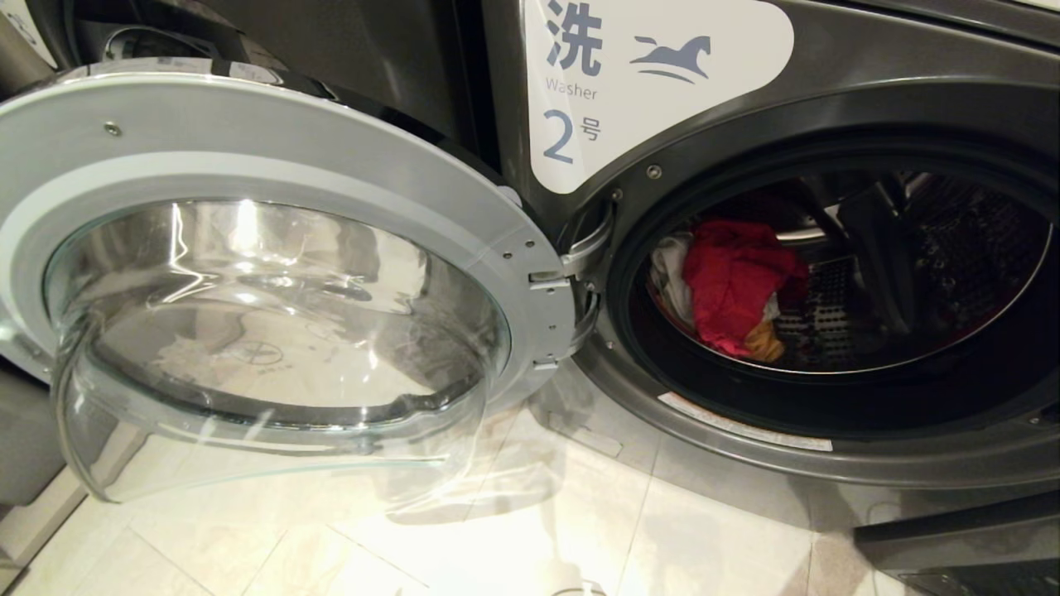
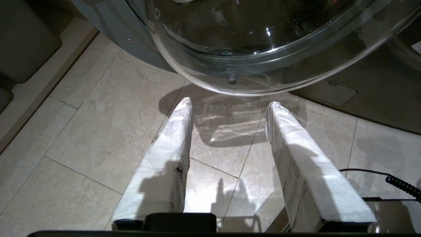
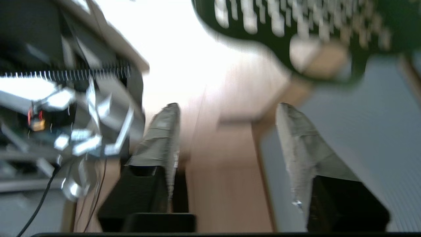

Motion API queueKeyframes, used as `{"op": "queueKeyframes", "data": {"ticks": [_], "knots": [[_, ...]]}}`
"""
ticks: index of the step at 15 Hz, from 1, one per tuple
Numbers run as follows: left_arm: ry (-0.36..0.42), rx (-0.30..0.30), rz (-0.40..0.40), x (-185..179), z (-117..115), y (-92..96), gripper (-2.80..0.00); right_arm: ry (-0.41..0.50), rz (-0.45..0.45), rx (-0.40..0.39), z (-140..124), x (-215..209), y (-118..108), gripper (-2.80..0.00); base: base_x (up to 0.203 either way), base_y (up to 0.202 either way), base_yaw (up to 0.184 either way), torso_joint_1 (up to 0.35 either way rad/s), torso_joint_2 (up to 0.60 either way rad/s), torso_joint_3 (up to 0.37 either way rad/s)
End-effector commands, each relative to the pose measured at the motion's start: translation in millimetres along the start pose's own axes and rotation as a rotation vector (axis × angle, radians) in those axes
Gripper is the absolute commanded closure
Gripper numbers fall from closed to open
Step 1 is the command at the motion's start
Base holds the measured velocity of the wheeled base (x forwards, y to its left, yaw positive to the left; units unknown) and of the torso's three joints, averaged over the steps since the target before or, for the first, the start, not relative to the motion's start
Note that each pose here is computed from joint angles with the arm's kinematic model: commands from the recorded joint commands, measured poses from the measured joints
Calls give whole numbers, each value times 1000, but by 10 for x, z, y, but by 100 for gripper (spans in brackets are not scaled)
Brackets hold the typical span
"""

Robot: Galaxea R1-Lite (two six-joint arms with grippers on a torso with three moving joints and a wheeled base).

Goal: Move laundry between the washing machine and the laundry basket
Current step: Pick a cloth and place it into the basket

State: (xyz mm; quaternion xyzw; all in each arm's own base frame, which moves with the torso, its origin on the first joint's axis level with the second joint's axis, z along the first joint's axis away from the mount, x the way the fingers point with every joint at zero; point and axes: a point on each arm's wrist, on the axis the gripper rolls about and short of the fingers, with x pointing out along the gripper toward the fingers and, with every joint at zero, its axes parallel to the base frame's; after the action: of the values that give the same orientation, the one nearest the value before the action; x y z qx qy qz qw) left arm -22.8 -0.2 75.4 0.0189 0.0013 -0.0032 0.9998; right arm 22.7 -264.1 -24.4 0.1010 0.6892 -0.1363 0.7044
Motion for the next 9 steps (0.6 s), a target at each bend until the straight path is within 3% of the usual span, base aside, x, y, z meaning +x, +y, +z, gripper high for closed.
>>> {"op": "queueKeyframes", "data": {"ticks": [1, 4, 9], "knots": [[1, 0, 1, 1, -2, 0, 0, -163, 151, -18, -83, 328, -18, -280, 0, 0, 0, 0, 0, 0], [2, 0, 0, 1, -1, 0, 0, -239, 212, -46, -246, 554, -51, -280, 0, 0, 0, 0, 0, 0], [0, 0, 0, 0, 1, 0, 0, -243, 215, -28, -355, 930, -155, -280, 0, 0, 0, 0, 0, 0]]}}
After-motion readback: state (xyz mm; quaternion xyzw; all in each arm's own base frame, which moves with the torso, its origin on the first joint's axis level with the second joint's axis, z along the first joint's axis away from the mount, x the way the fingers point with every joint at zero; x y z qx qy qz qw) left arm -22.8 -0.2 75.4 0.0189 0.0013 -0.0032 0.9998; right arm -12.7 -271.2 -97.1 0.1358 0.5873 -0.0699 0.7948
